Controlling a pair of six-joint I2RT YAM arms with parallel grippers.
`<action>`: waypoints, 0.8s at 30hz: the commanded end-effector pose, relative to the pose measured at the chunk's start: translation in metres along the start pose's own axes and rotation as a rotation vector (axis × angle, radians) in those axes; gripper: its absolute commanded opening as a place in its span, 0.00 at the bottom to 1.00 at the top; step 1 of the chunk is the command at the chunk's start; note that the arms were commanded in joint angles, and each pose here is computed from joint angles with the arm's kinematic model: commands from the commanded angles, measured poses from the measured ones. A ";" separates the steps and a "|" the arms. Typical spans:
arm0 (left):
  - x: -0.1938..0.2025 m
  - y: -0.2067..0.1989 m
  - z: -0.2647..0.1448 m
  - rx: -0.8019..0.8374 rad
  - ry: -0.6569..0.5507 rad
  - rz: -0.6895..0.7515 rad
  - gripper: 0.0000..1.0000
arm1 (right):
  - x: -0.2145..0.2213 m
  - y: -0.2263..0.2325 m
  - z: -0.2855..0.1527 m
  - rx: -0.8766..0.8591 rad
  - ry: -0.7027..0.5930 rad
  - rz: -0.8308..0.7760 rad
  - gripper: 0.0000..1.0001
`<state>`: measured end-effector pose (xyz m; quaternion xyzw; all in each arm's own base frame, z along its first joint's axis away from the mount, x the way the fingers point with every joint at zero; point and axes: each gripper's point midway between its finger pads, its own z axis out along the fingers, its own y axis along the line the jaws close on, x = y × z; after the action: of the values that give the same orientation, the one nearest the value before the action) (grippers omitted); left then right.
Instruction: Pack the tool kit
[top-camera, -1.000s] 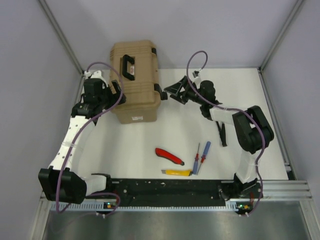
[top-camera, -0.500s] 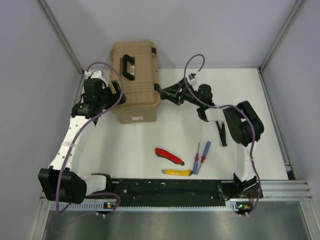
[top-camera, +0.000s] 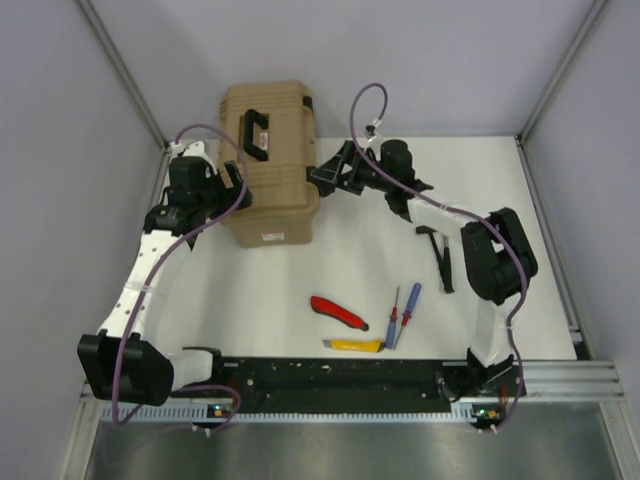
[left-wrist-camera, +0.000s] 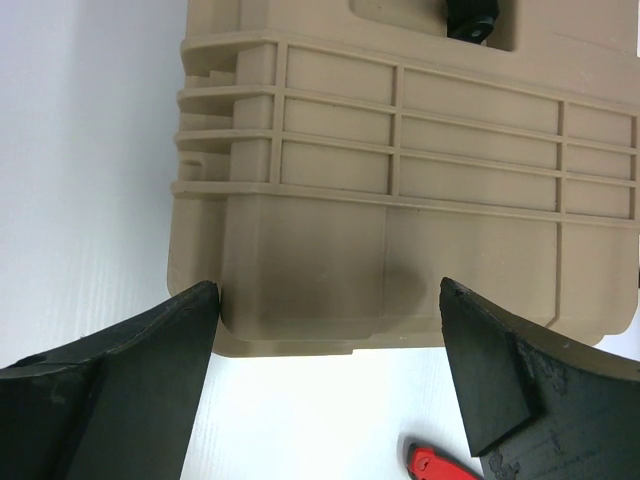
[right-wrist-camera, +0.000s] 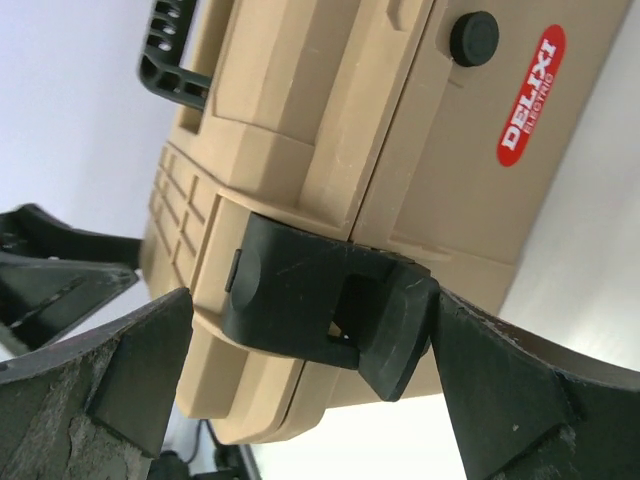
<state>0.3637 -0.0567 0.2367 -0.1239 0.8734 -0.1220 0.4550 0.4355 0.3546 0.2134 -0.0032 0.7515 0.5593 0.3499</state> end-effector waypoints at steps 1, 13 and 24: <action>-0.006 -0.002 0.003 0.007 -0.026 0.008 0.94 | 0.004 0.030 0.005 0.098 0.034 -0.204 0.98; -0.002 0.008 0.004 -0.043 -0.022 0.005 0.94 | 0.006 -0.015 0.000 0.396 0.009 -0.176 0.89; -0.008 0.017 -0.002 -0.103 -0.033 0.010 0.94 | -0.012 -0.068 -0.063 0.663 -0.153 -0.029 0.89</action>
<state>0.3625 -0.0449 0.2308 -0.1394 0.8755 -0.0913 0.4536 0.4391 0.3266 0.1906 0.0651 0.8466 0.3479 0.3974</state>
